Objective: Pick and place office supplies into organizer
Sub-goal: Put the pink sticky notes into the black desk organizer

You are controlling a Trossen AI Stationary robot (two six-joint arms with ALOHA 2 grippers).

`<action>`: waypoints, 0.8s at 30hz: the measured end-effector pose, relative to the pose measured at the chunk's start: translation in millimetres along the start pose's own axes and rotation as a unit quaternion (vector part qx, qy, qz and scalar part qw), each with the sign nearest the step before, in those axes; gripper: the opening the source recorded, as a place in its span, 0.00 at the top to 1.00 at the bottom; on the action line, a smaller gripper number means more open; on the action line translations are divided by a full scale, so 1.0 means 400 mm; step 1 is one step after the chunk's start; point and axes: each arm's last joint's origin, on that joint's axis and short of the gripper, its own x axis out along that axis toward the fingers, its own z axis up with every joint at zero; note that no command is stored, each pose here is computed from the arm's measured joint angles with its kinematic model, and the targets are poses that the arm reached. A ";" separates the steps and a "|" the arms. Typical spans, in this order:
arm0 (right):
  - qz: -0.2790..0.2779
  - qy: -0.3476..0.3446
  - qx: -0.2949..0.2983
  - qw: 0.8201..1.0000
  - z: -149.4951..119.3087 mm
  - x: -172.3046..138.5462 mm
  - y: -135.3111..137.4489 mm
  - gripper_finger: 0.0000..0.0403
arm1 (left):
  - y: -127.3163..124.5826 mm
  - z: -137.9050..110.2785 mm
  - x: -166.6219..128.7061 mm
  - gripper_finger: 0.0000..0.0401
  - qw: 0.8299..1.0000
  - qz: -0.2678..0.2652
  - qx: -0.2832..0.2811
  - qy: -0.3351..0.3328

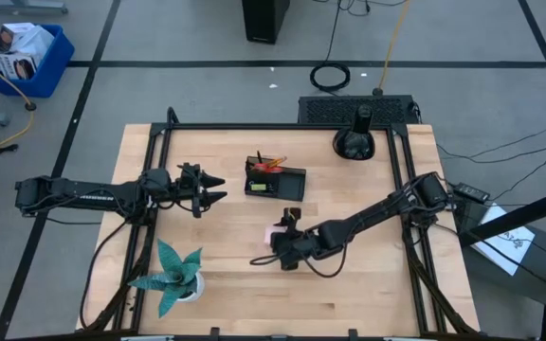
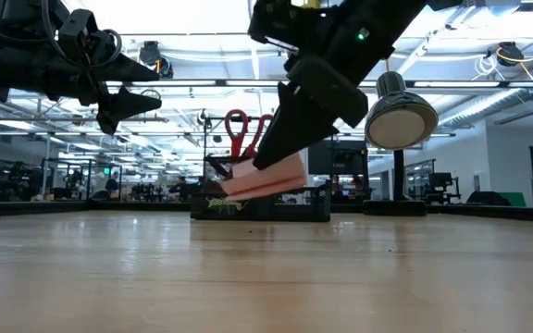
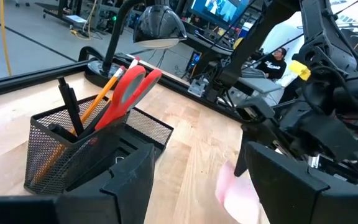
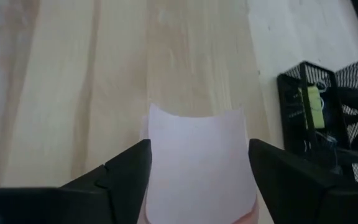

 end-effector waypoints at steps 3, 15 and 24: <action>-0.005 0.011 -0.001 1.000 -0.005 0.005 -0.010 0.37 | 0.000 0.000 0.000 0.36 1.000 0.000 0.000 0.000; -0.042 0.059 -0.022 0.997 -0.020 0.039 -0.083 0.37 | 0.001 -0.002 0.000 0.36 1.000 0.002 0.000 0.004; -0.058 0.095 -0.035 0.993 -0.033 0.064 -0.142 0.37 | 0.002 -0.005 0.000 0.36 1.000 0.004 -0.002 0.009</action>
